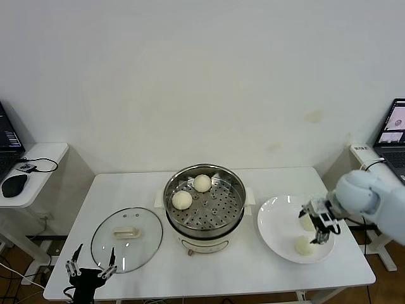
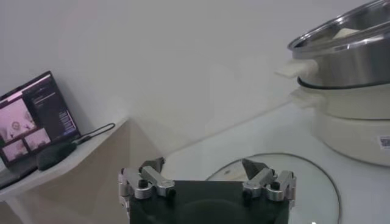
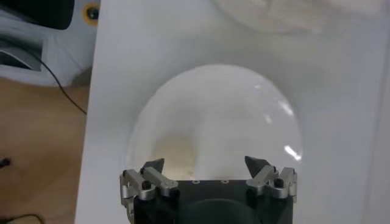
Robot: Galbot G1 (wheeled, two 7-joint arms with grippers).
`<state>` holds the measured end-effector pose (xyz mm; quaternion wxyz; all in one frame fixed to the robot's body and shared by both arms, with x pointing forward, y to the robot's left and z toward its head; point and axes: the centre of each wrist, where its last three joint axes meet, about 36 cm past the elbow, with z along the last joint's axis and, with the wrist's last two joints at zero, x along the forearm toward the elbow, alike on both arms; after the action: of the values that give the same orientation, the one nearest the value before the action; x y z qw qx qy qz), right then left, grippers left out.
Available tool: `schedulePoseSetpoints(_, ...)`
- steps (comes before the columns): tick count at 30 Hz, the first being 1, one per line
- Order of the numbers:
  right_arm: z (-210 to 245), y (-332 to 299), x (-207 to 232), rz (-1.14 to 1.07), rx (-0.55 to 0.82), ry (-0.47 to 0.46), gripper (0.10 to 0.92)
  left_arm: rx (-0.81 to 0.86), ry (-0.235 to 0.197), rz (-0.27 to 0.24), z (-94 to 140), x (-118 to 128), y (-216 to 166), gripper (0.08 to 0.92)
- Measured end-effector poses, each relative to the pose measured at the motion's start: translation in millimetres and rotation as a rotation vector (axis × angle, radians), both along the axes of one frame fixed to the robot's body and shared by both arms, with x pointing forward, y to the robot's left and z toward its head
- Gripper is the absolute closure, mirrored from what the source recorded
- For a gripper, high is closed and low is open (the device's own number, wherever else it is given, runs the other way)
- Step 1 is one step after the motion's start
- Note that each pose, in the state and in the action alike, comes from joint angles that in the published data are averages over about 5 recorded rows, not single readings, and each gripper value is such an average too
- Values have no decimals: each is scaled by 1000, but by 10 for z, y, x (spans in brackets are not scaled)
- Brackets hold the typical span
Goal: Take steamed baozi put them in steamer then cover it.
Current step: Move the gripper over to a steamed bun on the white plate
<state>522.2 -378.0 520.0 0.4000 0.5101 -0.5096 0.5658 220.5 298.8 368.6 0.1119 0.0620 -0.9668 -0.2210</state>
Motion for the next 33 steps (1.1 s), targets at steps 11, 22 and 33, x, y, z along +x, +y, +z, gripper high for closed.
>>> schedulePoseSetpoints(11,-402,-115,4,-21,-18,19,200,-1,3,7,-13,-9,2,177)
schedulePoseSetpoints(22,-638,-173,81,-53,-26,32,201,0,4,12,-34,2,12,177)
schedulePoseSetpoints(33,-702,-116,170,-66,-11,32,310,3,3,12,-31,3,19,177)
